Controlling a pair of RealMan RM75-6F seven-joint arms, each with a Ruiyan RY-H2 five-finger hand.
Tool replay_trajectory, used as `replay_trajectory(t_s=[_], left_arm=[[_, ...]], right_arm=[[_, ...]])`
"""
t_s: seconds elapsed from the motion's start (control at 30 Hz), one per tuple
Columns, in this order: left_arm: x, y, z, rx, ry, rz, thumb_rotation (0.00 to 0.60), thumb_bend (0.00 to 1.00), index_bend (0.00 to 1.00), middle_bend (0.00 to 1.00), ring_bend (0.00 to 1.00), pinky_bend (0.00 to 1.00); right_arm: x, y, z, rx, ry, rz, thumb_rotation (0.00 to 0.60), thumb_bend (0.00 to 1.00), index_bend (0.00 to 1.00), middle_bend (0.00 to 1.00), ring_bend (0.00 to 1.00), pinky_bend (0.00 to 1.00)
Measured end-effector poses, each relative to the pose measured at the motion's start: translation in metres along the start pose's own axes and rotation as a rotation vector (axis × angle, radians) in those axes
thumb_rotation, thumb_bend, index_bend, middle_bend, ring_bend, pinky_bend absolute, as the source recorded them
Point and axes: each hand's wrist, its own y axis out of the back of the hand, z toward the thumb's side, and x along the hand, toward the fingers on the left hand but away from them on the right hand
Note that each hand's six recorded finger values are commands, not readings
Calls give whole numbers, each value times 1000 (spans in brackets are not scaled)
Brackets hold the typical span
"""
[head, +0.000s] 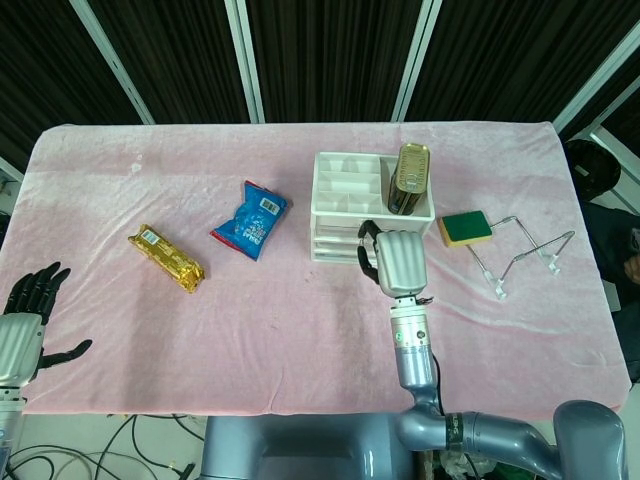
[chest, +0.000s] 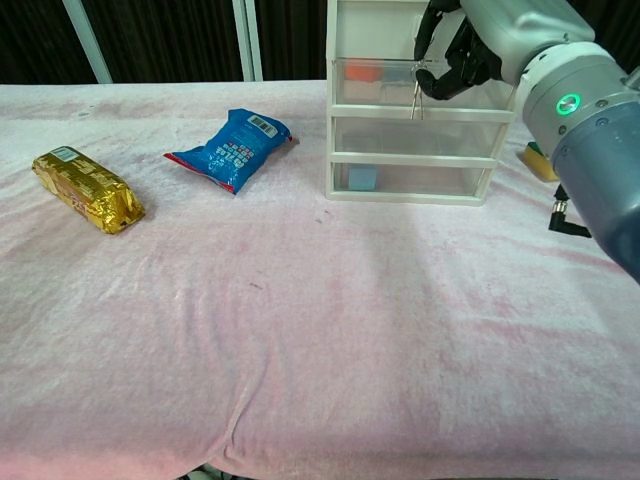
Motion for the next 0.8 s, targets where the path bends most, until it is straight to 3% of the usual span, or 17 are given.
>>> replay_trajectory(t_s=[0.33,0.6,0.67,0.8], left_arm=[[0,0,0,1,1,-1,600,0,0,0,0,0],[0,0,0,9,-1,-1,600,0,0,0,0,0],[-1,0,0,10,-1,-1,600,0,0,0,0,0],[-1,1,0,19,-1,0,600,0,0,0,0,0]], right_arm=[[10,0,0,-28,7,7,600,344,386,949,1000,938],[39,11,-9,-14,79,6,600,335,370,778,890,819],[51,15,-15,-1,97,13,600,332,368,703,827,741],[78,25,-37,40,120,41,600,328,315,459,577,452]])
